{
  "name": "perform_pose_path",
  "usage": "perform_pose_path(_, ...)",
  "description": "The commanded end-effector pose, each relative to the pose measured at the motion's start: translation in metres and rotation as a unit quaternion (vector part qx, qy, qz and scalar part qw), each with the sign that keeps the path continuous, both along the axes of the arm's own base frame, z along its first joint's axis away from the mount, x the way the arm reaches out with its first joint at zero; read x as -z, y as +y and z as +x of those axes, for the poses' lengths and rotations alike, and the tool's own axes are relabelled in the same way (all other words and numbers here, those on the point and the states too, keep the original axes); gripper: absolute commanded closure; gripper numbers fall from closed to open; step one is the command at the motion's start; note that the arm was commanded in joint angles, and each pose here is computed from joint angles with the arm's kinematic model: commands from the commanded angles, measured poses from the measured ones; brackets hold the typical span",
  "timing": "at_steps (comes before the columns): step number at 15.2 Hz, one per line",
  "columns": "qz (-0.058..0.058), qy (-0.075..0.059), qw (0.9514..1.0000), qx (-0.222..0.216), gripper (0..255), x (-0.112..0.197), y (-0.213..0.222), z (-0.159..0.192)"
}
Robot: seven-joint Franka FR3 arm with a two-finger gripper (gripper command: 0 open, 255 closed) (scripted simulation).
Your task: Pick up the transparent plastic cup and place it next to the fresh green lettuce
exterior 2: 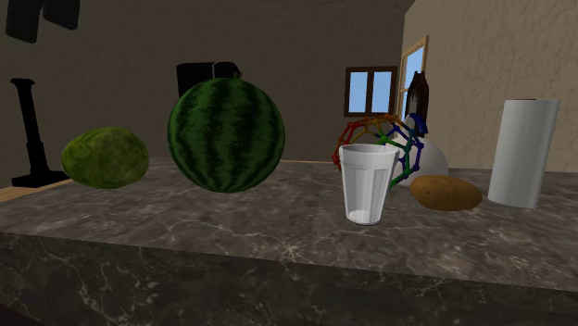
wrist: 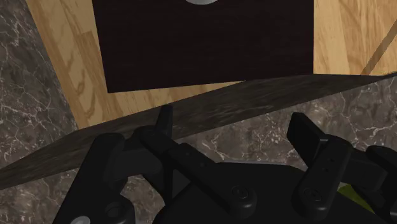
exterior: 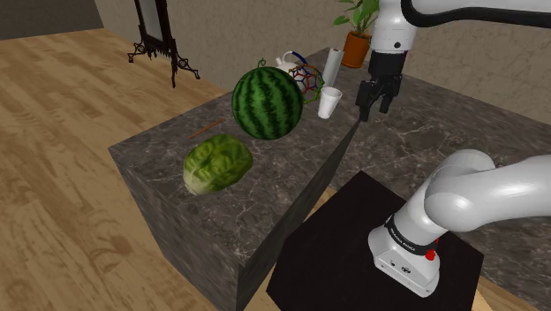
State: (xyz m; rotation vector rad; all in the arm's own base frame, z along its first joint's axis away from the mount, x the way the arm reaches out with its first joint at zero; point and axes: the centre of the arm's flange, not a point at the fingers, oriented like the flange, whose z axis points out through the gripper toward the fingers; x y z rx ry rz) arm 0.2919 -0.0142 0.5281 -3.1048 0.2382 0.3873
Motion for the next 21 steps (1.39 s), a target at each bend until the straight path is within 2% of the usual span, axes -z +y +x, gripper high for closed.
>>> perform_pose_path(1, 0.0, 0.0, 1.0, 0.0, 0, 0.0, 0.0, 0.0)
perform_pose_path(21, -0.059, -0.041, 0.997, 0.03, 0, 0.091, -0.135, 0.183)
